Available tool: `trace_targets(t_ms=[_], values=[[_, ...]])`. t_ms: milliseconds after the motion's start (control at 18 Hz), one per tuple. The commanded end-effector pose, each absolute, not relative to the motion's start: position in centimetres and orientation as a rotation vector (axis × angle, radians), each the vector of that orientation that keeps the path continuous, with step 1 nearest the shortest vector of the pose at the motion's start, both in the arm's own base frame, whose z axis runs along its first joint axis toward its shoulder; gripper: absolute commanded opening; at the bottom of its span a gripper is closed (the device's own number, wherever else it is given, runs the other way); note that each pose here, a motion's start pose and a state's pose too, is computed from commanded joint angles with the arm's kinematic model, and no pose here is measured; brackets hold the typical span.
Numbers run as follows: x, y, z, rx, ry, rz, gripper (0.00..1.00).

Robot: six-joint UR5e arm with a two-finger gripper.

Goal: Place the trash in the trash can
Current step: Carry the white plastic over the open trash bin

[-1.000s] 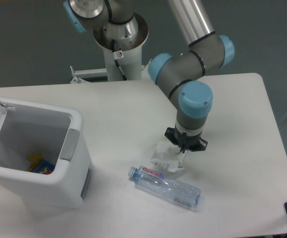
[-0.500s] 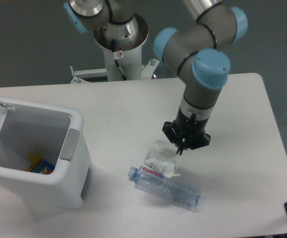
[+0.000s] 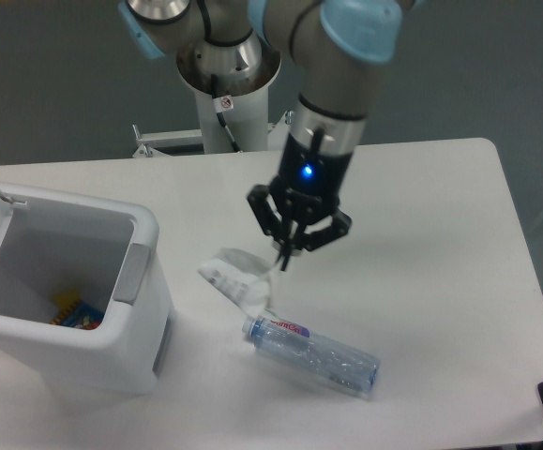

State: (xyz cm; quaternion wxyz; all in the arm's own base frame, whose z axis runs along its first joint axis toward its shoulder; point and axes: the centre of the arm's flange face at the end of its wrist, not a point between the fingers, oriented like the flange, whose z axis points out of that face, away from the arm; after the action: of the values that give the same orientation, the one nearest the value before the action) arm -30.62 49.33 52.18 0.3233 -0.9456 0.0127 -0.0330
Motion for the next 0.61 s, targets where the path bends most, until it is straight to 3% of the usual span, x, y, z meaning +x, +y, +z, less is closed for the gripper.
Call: trace_targets(t_ms=[278, 611], values=[[-23.8, 51.7, 54.5, -2.455, 0.106, -0.129, 0.0], [-20.1, 53.9, 54.0, -2.45, 0.185, -0.165, 0.0]])
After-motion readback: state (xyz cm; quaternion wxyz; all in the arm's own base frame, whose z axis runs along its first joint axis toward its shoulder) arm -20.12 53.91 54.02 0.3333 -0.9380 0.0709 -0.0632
